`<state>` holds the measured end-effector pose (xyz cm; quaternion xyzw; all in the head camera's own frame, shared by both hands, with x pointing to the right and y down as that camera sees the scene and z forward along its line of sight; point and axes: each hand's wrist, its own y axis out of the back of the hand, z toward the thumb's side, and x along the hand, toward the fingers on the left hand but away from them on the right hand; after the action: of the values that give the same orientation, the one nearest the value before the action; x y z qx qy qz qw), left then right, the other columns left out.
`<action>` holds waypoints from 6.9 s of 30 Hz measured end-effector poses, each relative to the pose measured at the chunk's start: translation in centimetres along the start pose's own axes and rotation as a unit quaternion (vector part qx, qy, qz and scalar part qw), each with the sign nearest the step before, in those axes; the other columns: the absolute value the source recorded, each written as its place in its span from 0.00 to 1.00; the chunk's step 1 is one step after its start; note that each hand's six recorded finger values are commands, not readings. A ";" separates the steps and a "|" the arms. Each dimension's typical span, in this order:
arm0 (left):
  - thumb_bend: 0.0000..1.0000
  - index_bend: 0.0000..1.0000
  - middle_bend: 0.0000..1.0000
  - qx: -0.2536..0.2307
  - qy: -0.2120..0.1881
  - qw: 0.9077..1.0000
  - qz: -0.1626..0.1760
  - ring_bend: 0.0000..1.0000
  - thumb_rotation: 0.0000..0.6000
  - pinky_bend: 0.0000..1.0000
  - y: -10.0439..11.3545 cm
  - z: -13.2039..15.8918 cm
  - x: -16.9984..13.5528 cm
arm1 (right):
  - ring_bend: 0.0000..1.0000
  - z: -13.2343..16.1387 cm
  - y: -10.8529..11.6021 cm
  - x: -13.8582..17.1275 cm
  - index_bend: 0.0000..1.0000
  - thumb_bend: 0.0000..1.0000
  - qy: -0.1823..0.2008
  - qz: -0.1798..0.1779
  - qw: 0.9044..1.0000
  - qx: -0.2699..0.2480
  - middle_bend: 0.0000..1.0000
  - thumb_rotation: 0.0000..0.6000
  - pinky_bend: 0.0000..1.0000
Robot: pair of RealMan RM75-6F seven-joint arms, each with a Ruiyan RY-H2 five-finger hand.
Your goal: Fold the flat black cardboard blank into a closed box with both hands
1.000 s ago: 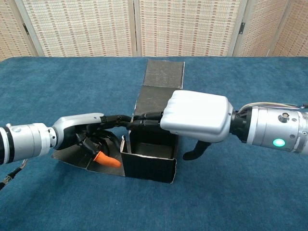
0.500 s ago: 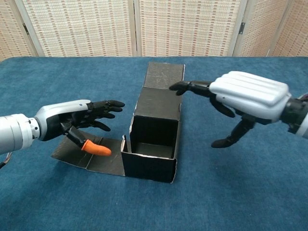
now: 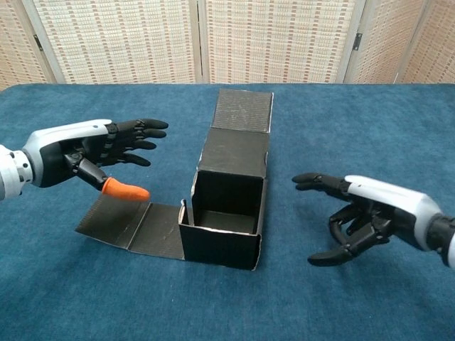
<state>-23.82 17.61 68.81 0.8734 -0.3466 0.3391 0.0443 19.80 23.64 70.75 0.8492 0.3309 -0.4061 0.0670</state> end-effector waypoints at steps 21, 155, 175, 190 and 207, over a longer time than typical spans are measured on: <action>0.18 0.00 0.00 -0.037 0.004 0.999 0.002 0.00 1.00 0.12 0.9 -0.8 -0.3 | 0.64 3.8 -5.4 -6.4 0.00 0.00 0.023 -0.032 0.999 -0.023 0.00 1.00 1.00; 0.32 0.45 0.42 0.581 -0.252 0.774 0.007 0.81 1.00 0.85 -2.3 -1.7 2.7 | 0.78 4.9 -4.0 -10.5 0.48 0.26 0.098 -0.015 0.993 -0.060 0.53 1.00 1.00; 0.32 0.52 0.53 0.586 -0.261 0.767 0.014 0.81 1.00 0.84 -2.7 -1.5 2.7 | 0.78 4.5 -4.3 -10.1 0.48 0.26 0.104 -0.030 0.993 -0.052 0.53 1.00 1.00; 0.32 0.23 0.31 0.575 -0.262 0.773 0.053 0.79 1.00 0.86 -0.4 0.5 1.6 | 0.77 5.5 -3.6 -11.0 0.43 0.26 0.108 -0.046 0.991 -0.056 0.44 1.00 1.00; 0.32 0.19 0.29 0.417 -0.240 0.872 0.089 0.79 1.00 0.89 3.7 4.0 -1.1 | 0.64 5.6 -5.7 -12.8 0.00 0.02 0.084 -0.020 0.996 -0.031 0.00 1.00 1.00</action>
<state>-24.52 14.25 64.51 0.8305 -0.2496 0.2346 -0.4392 6.90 19.44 77.36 0.8709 0.3651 -0.3242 0.0569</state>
